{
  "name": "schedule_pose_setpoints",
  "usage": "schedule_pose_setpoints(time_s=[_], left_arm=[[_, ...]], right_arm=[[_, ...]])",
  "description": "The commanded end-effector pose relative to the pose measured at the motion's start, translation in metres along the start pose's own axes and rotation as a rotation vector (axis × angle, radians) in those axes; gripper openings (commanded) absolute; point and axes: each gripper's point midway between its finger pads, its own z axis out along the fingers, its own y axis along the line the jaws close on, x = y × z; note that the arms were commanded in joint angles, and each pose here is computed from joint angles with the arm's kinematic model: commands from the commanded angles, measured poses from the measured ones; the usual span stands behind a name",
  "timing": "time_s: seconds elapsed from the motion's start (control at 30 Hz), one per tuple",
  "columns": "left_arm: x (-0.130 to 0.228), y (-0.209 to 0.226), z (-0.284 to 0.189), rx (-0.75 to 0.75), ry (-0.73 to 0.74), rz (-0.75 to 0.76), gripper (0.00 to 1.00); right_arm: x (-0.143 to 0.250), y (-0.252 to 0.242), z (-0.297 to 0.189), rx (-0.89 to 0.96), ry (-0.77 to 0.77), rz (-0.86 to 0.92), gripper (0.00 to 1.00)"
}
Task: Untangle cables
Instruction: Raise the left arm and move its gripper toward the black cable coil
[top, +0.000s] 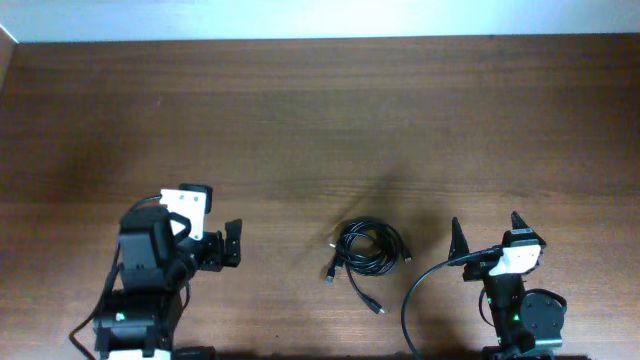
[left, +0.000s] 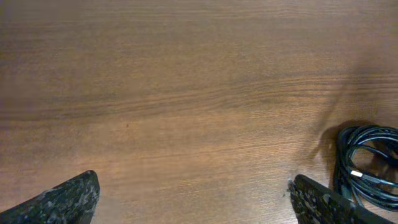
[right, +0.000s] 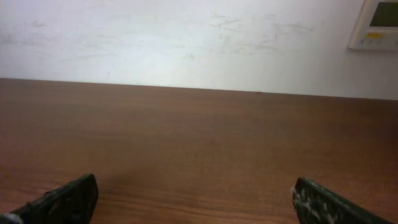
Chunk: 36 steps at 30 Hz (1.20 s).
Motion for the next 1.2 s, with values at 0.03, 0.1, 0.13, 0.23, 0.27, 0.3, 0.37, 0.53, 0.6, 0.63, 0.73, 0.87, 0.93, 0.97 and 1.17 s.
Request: schedule_pose_setpoints(time_s=[0.03, 0.1, 0.13, 0.23, 0.27, 0.3, 0.37, 0.53, 0.6, 0.63, 0.73, 0.87, 0.93, 0.97, 1.17], left_arm=[[-0.016, -0.015, 0.000, 0.092, 0.020, 0.056, 0.99], [-0.020, -0.019, 0.001, 0.121, 0.039, 0.069, 0.99], [-0.023, -0.019, 0.002, 0.128, 0.051, 0.068, 0.99], [-0.029, -0.026, 0.004, 0.171, 0.091, 0.080, 0.99], [-0.032, -0.030, 0.003, 0.180, 0.095, 0.092, 0.99], [-0.034, -0.033, 0.003, 0.189, 0.095, 0.103, 0.99], [-0.039, -0.044, 0.002, 0.216, 0.094, 0.136, 0.99], [-0.036, -0.067, 0.007, 0.278, 0.125, 0.201, 0.99], [-0.039, -0.076, 0.011, 0.299, 0.141, 0.221, 0.99], [-0.040, -0.079, 0.012, 0.307, 0.147, 0.233, 0.99], [-0.041, -0.090, 0.017, 0.334, 0.199, 0.259, 0.99], [-0.037, -0.095, 0.026, 0.351, 0.291, 0.269, 0.99], [-0.036, -0.098, 0.032, 0.358, 0.326, 0.274, 0.99], [-0.034, -0.099, 0.034, 0.359, 0.336, 0.273, 0.99], [-0.030, -0.098, 0.038, 0.359, 0.357, 0.269, 0.99]], right_arm=[[0.001, 0.006, 0.000, -0.029, 0.000, -0.004, 0.99], [0.001, 0.006, 0.000, -0.029, 0.000, -0.004, 0.99], [0.001, 0.006, 0.000, -0.029, 0.000, -0.004, 0.99], [0.001, 0.006, 0.000, -0.029, 0.000, -0.004, 0.99], [0.001, 0.006, 0.000, -0.029, 0.000, -0.004, 0.99], [0.001, 0.006, 0.000, -0.029, 0.000, -0.004, 0.99], [0.001, 0.006, 0.000, -0.029, 0.000, -0.004, 0.99], [0.001, 0.006, 0.000, -0.029, 0.000, -0.004, 0.99], [0.001, 0.006, 0.000, -0.029, 0.000, -0.004, 0.99], [0.001, 0.006, 0.000, -0.029, 0.000, -0.004, 0.99], [0.001, 0.006, 0.000, -0.029, 0.000, -0.004, 0.99], [0.001, 0.006, 0.000, -0.029, 0.000, -0.004, 0.99], [0.001, 0.006, 0.000, -0.029, 0.000, -0.004, 0.99], [0.001, 0.006, 0.000, -0.029, 0.000, -0.004, 0.99], [0.001, 0.006, 0.000, -0.029, 0.000, -0.004, 0.99]])
